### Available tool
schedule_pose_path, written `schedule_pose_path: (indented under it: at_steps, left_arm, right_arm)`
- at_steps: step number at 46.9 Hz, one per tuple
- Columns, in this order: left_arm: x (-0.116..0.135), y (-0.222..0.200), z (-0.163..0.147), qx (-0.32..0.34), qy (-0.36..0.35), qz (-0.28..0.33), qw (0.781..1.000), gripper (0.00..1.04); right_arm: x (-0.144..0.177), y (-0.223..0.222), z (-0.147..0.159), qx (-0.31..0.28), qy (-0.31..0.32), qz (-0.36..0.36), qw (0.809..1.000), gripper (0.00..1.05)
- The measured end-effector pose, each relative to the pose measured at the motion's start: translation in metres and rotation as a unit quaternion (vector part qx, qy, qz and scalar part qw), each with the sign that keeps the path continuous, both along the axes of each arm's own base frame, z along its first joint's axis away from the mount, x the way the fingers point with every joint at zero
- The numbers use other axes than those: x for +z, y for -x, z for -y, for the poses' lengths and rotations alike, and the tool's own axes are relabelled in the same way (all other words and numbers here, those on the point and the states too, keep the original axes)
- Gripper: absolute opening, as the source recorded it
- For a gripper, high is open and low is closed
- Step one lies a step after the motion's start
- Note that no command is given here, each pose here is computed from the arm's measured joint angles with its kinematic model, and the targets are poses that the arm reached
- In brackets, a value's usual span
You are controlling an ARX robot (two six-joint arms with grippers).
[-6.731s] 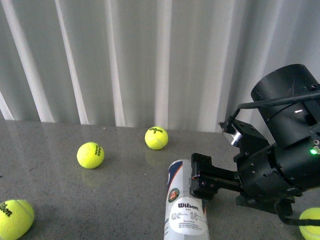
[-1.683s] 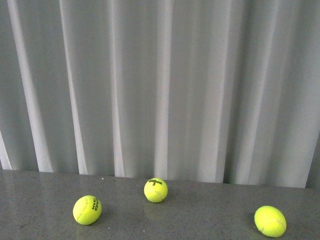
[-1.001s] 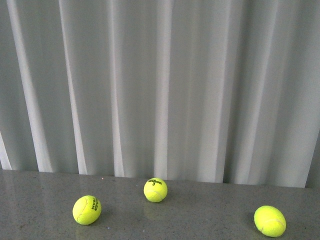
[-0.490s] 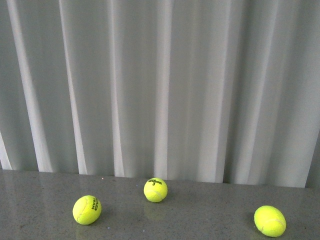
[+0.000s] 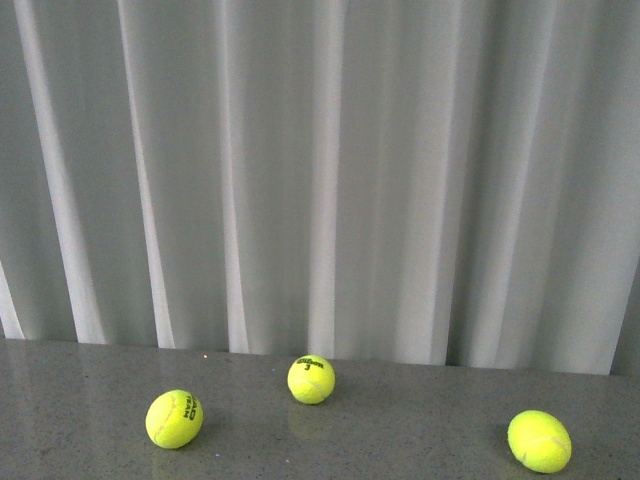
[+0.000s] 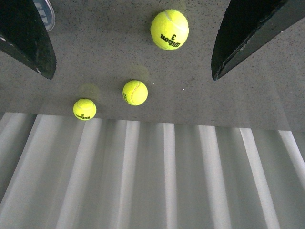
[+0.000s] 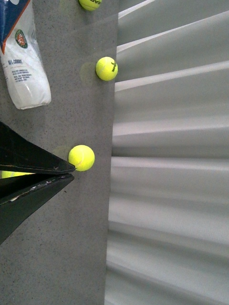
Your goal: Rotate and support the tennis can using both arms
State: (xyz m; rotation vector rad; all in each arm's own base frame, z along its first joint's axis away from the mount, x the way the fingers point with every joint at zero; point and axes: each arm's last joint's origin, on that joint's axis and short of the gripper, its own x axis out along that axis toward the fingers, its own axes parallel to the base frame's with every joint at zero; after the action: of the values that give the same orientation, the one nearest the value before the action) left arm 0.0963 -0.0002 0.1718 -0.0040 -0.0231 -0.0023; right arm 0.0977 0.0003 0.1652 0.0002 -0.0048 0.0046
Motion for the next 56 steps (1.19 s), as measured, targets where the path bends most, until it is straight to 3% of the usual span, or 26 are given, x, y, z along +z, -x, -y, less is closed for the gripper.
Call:
schedule_pose_path:
  at_steps: [8, 14, 34, 56]
  left_arm:
    - [0.0001, 0.0001, 0.0, 0.0, 0.0, 0.0, 1.0, 0.98]
    - [0.0001, 0.0001, 0.0, 0.0, 0.0, 0.0, 1.0, 0.98]
    - [0.0001, 0.0001, 0.0, 0.0, 0.0, 0.0, 1.0, 0.98]
    - [0.0001, 0.0001, 0.0, 0.0, 0.0, 0.0, 1.0, 0.98]
  right_arm:
    - [-0.0004, 0.0, 0.0, 0.0, 0.0, -0.002, 1.0, 0.07]
    - [-0.0004, 0.0, 0.0, 0.0, 0.0, -0.002, 1.0, 0.35]
    - [-0.0004, 0.0, 0.0, 0.0, 0.0, -0.002, 1.0, 0.99]
    - [-0.0004, 0.0, 0.0, 0.0, 0.0, -0.002, 1.0, 0.98]
